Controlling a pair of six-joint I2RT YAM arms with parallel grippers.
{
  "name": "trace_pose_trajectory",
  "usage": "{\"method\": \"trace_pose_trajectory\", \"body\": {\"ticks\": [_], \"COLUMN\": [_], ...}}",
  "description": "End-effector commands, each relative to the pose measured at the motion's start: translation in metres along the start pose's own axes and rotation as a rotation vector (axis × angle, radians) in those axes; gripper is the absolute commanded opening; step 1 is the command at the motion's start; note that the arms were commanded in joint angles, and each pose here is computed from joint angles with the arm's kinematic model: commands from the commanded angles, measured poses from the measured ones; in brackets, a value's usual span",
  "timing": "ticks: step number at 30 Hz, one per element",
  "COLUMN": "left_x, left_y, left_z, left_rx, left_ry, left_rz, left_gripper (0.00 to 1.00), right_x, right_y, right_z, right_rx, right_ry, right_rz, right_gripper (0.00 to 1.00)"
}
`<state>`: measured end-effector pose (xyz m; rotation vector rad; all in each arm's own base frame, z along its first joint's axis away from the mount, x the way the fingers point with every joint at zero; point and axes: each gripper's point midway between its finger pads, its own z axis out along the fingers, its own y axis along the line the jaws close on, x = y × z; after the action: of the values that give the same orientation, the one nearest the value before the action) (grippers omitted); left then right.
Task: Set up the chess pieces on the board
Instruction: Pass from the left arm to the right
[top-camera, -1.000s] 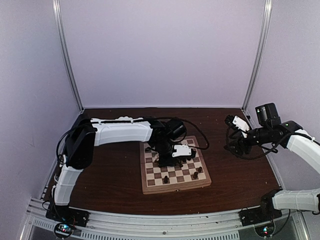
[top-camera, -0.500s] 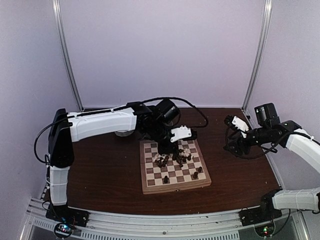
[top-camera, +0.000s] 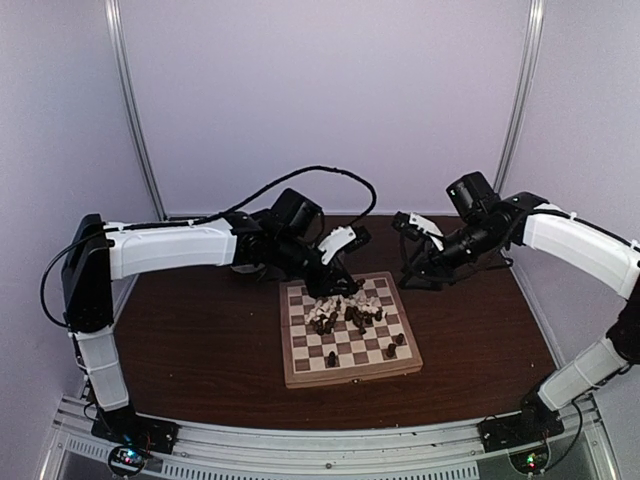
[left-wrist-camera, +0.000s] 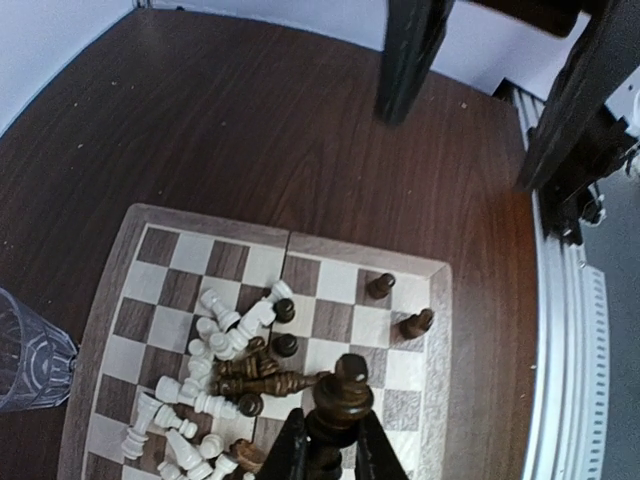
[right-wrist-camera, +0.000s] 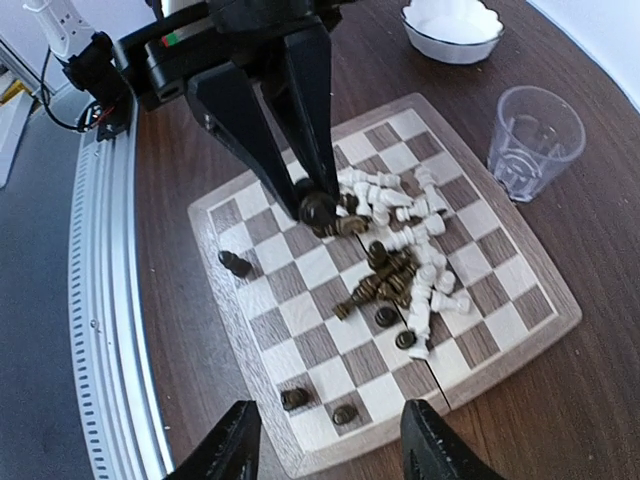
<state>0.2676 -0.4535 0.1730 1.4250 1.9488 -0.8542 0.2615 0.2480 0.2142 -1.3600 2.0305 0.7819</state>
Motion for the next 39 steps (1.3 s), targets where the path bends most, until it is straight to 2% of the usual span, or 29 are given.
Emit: {"method": "trace_pose_trajectory", "body": {"ticks": [1, 5, 12, 24, 29, 35, 39], "left_x": [-0.054, -0.064, -0.075, -0.070, -0.072, -0.075, -0.076], "left_y": [-0.024, -0.033, -0.041, -0.042, -0.044, -0.046, -0.047], "left_z": [-0.028, -0.038, -0.047, -0.047, -0.048, -0.050, -0.050], "left_rx": [0.084, 0.125, 0.163, 0.161, 0.176, 0.186, 0.190], "left_ry": [-0.243, -0.317, -0.372, -0.382, -0.390, -0.400, -0.403], "left_rz": [-0.039, -0.034, -0.030, -0.038, -0.030, -0.023, -0.024], "left_gripper": [0.12, 0.13, 0.14, 0.13, 0.13, 0.13, 0.13], "right_x": [-0.035, -0.063, -0.078, -0.080, -0.088, -0.076, -0.071], "right_y": [0.009, 0.002, 0.018, 0.034, 0.058, 0.067, 0.068], "right_z": [0.006, 0.013, 0.024, 0.012, -0.004, 0.002, 0.008], "right_rx": [-0.107, -0.158, -0.245, -0.285, -0.411, -0.417, -0.402], "right_ry": [-0.051, -0.095, -0.099, -0.135, -0.181, -0.137, -0.122], "right_rz": [0.101, 0.169, 0.201, 0.209, 0.188, 0.150, 0.144], "right_gripper": [0.50, 0.50, 0.50, 0.50, 0.53, 0.54, 0.50]}}
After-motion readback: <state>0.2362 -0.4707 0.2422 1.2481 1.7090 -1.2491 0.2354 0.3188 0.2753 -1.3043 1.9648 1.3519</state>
